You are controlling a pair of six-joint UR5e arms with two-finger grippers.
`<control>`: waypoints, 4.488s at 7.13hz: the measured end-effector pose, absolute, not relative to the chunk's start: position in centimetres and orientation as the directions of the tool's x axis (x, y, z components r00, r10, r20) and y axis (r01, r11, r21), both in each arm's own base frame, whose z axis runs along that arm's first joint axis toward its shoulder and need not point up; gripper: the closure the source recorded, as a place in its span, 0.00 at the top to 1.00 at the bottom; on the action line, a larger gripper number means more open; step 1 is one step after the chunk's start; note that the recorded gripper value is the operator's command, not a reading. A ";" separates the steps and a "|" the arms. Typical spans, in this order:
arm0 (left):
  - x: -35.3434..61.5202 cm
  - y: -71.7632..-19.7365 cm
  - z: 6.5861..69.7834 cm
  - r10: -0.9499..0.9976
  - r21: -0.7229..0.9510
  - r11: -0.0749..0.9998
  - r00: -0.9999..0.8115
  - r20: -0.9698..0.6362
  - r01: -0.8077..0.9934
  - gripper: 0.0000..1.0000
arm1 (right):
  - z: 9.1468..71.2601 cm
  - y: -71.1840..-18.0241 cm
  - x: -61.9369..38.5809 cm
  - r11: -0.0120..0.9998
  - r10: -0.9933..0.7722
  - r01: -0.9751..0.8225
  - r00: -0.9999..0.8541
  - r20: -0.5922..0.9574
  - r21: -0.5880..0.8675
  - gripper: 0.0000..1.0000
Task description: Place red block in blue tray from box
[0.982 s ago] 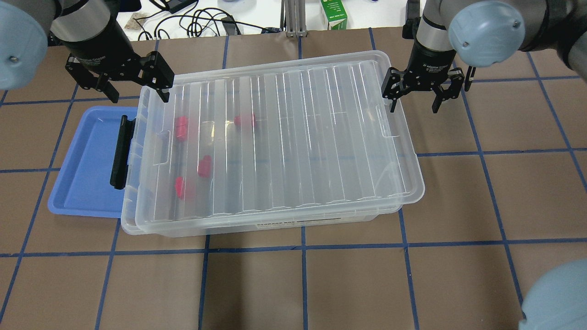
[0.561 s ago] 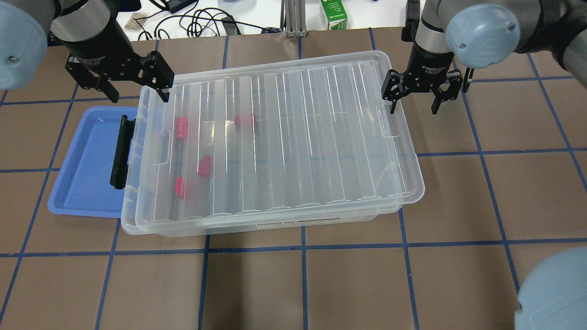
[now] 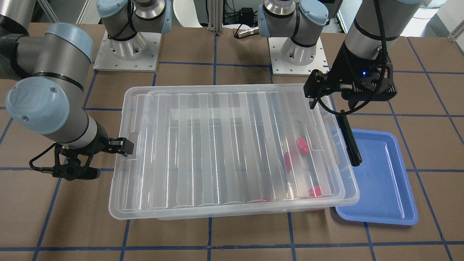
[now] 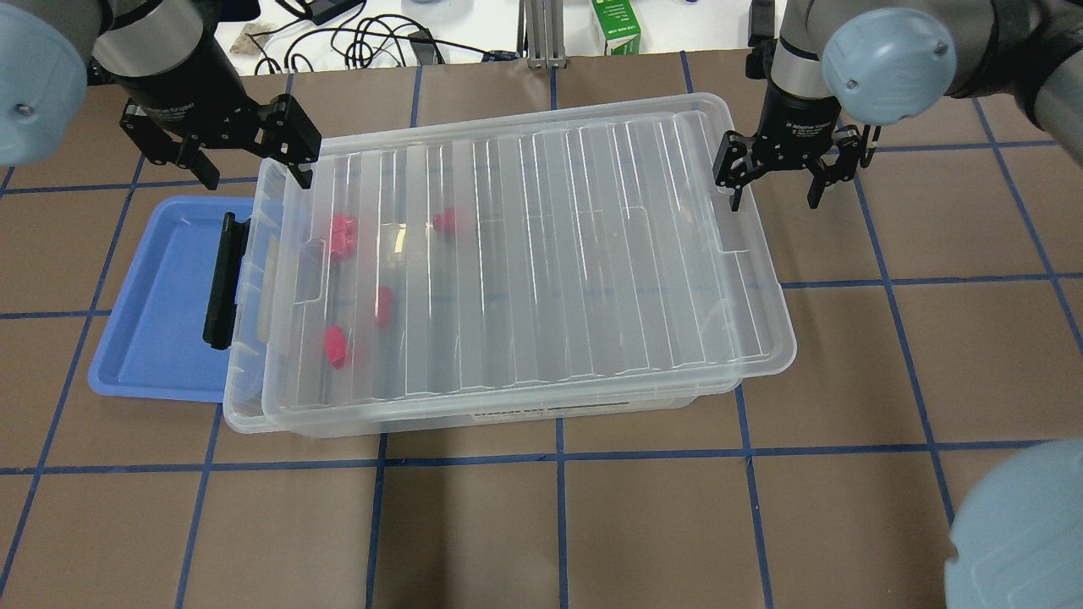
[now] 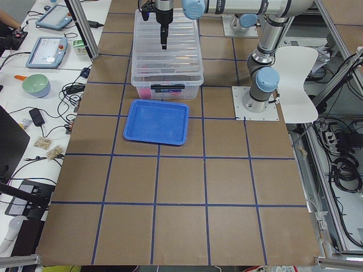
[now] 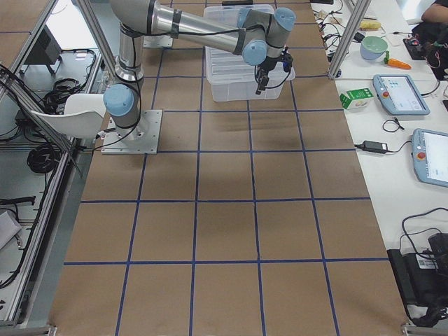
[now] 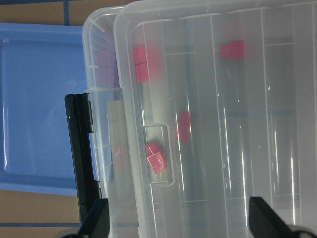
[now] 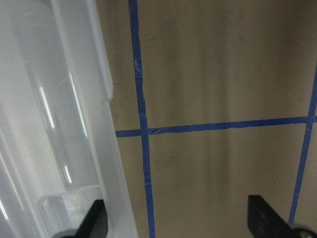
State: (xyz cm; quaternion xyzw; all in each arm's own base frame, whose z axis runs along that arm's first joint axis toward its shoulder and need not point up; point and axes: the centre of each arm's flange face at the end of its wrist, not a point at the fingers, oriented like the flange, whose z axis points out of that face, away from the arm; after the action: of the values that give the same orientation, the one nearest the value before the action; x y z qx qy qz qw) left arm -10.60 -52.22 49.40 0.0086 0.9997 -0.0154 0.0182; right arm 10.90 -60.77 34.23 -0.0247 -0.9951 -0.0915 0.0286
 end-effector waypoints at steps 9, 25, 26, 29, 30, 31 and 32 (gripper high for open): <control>-10.6 -52.3 49.4 0.017 -0.030 0.999 -0.999 -0.037 0.018 1.00 | 34.6 -61.8 3.4 0.982 0.026 0.037 -0.998 0.063 0.183 1.00; -10.6 -51.5 47.8 0.035 0.003 0.999 -0.999 -0.033 0.035 1.00 | 35.2 -61.8 -5.3 0.979 -0.042 -0.023 -0.995 0.089 0.200 1.00; -10.7 -51.3 45.9 0.044 0.033 0.998 -0.999 -0.026 0.043 1.00 | 35.4 -61.7 -5.2 0.980 -0.038 -0.020 -0.996 0.085 0.197 1.00; -10.8 -50.5 41.2 0.118 0.097 0.988 -0.993 -0.003 0.117 1.00 | 39.2 -61.1 -4.5 0.990 -0.033 -0.019 -0.994 0.100 0.143 1.00; -10.9 -51.0 39.2 0.128 0.083 0.988 -0.992 0.014 0.129 1.00 | 41.6 -60.1 -4.0 0.993 -0.021 -0.009 -0.995 0.102 0.119 1.00; -11.1 -51.4 36.4 0.133 0.059 0.989 -0.991 0.033 0.135 1.00 | 44.0 -58.7 -3.4 0.995 0.020 0.029 -0.995 0.095 0.100 1.00; -11.2 -51.3 33.6 0.136 0.039 0.990 -0.990 0.040 0.138 1.00 | 46.1 -57.3 -2.5 0.994 0.065 0.071 -0.995 0.078 0.082 1.00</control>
State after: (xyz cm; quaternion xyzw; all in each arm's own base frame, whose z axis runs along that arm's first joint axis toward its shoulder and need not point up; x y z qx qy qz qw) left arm -11.19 -51.27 33.57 0.0688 0.9972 0.0209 -0.0187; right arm -2.53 -57.25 46.11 -0.0341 -0.9978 -0.0421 0.0376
